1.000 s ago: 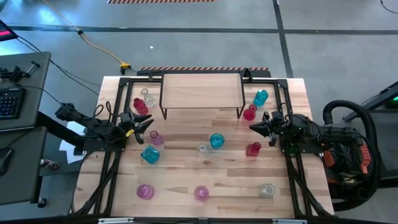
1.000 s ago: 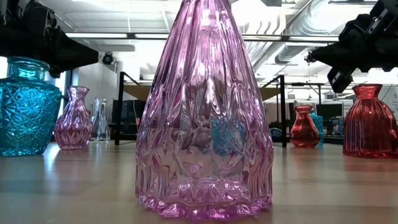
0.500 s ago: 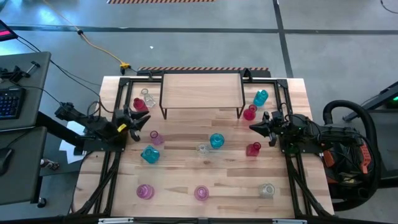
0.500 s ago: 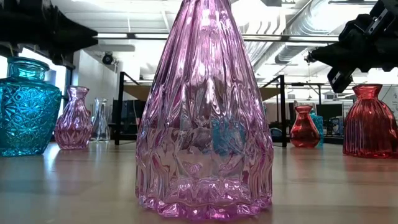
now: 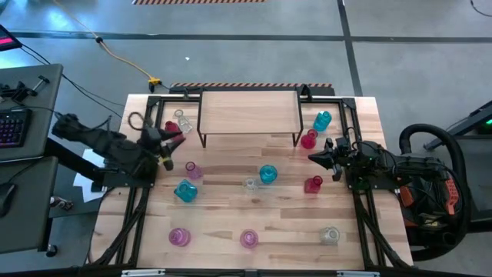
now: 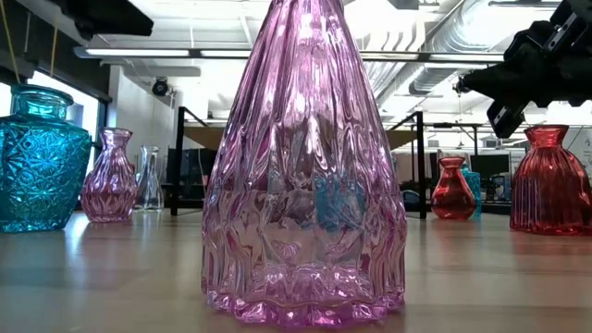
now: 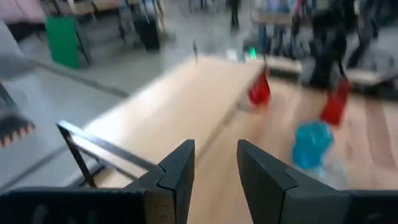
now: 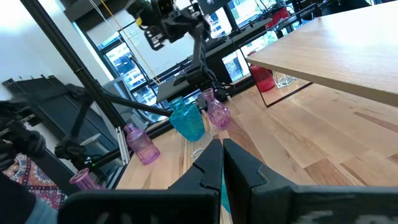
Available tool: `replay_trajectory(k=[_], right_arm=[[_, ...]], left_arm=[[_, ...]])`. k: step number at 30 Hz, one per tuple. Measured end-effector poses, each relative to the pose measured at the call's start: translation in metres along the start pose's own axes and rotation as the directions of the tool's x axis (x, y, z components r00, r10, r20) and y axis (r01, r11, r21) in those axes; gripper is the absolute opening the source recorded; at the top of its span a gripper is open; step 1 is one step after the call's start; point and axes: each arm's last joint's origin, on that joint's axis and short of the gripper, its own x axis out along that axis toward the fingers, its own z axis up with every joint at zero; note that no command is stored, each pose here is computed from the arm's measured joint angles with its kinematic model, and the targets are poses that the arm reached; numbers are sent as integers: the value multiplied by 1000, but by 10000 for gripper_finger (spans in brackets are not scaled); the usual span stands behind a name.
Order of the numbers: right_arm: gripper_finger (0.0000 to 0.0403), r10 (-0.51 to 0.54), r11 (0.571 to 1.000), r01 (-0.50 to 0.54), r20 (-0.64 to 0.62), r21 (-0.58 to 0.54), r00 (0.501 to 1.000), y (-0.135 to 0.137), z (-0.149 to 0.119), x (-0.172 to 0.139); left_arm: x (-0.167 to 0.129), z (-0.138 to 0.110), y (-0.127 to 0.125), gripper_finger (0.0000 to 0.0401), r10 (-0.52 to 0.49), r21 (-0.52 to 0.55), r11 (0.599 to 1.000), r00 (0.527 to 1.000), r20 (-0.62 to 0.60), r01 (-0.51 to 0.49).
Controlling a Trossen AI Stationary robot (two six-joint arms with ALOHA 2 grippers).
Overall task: Sort vases onto shelf
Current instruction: Put the top light violet vase on the shelf
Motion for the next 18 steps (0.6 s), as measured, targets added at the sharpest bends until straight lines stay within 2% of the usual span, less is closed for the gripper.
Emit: replay_trajectory(k=[2, 5, 10, 18], right_arm=[[0, 0, 1000, 0, 0, 0, 1000, 0, 0, 0], [0, 0, 1000, 0, 0, 0, 1000, 0, 0, 0], [0, 0, 1000, 0, 0, 0, 1000, 0, 0, 0], [0, 0, 1000, 0, 0, 0, 1000, 0, 0, 0]], left_arm=[[0, 8, -5, 113, -27, 12, 1000, 993, -118, 28], [2, 15, -14, 113, -33, 15, 999, 952, -305, 40], [9, 12, -28, 113, 25, 12, 1000, 851, -524, -22], [38, -2, -37, 113, 19, -67, 992, 654, -756, -106]])
